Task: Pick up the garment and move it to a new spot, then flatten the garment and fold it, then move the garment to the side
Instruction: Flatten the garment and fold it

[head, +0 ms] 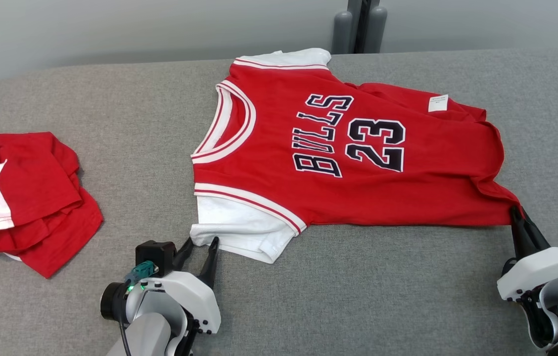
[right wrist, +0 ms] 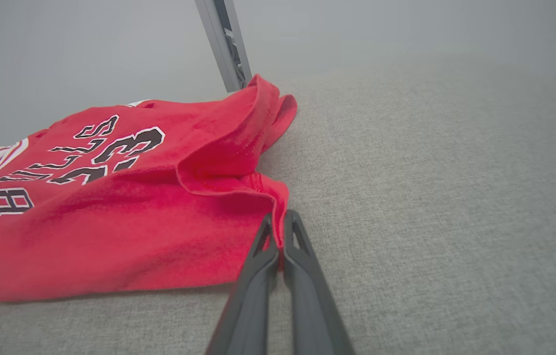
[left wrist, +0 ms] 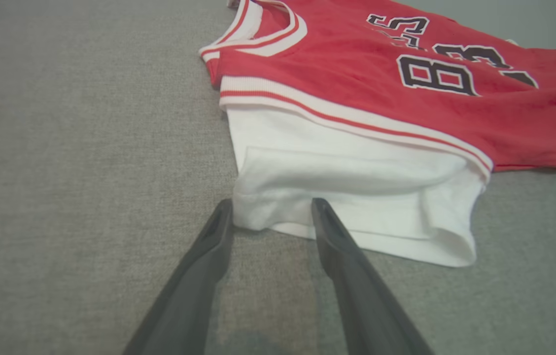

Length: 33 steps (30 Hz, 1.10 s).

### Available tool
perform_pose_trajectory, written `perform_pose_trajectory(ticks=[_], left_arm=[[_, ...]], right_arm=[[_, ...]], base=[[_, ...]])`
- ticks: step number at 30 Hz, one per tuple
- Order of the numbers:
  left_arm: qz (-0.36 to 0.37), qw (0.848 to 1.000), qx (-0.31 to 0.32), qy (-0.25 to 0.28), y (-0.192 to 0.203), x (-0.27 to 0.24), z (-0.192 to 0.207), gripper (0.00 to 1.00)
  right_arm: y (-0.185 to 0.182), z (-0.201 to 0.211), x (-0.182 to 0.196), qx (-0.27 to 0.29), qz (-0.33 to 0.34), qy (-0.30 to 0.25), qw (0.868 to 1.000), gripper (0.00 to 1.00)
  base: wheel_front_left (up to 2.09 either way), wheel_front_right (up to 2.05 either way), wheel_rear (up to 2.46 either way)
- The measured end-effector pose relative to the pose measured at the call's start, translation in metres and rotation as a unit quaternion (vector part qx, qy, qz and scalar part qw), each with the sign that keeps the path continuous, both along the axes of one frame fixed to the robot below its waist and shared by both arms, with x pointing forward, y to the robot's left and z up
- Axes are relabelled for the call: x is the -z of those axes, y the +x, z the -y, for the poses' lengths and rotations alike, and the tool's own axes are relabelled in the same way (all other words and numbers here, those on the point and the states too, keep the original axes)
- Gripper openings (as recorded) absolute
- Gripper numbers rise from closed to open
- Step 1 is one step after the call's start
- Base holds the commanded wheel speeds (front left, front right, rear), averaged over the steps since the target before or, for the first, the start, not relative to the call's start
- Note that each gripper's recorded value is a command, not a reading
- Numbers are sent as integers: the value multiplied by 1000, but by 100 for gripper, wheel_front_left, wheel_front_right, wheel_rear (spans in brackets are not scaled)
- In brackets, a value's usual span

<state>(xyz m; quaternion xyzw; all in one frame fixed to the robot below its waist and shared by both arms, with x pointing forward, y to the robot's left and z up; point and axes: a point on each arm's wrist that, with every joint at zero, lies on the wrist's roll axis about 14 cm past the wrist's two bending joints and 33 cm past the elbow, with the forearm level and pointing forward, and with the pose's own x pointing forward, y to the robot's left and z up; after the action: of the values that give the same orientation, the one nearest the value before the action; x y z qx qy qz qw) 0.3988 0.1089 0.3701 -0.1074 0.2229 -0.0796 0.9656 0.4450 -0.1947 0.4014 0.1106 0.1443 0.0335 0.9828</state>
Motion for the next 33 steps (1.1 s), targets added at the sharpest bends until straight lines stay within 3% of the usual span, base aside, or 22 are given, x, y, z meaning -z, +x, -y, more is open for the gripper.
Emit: perform_pose_trajectory(ticks=[5, 10, 17, 25, 30, 33], left_arm=[[-27, 999, 17, -23, -11, 3, 5, 0], [-35, 995, 22, -89, -19, -9, 18, 0], [54, 983, 13, -177, 1, -80, 12, 0], [169, 941, 16, -293, 14, -178, 8, 0], [234, 925, 21, -299, 18, -224, 2, 0], [243, 926, 20, -289, 18, -228, 2, 0]], right_arm=[[-2, -2, -5, -1, 5, 0, 1000, 0], [-3, -2, -16, -2, 19, -3, 1000, 0], [0, 9, -48, 7, 63, -7, 998, 0], [21, 3, -110, -12, 136, 0, 991, 0], [37, 12, -167, 7, 206, 28, 978, 0], [38, 20, -167, 14, 205, 12, 979, 0]], base=[[0, 0, 0], [0, 0, 0], [0, 0, 0], [0, 0, 0], [0, 0, 0], [0, 0, 0]])
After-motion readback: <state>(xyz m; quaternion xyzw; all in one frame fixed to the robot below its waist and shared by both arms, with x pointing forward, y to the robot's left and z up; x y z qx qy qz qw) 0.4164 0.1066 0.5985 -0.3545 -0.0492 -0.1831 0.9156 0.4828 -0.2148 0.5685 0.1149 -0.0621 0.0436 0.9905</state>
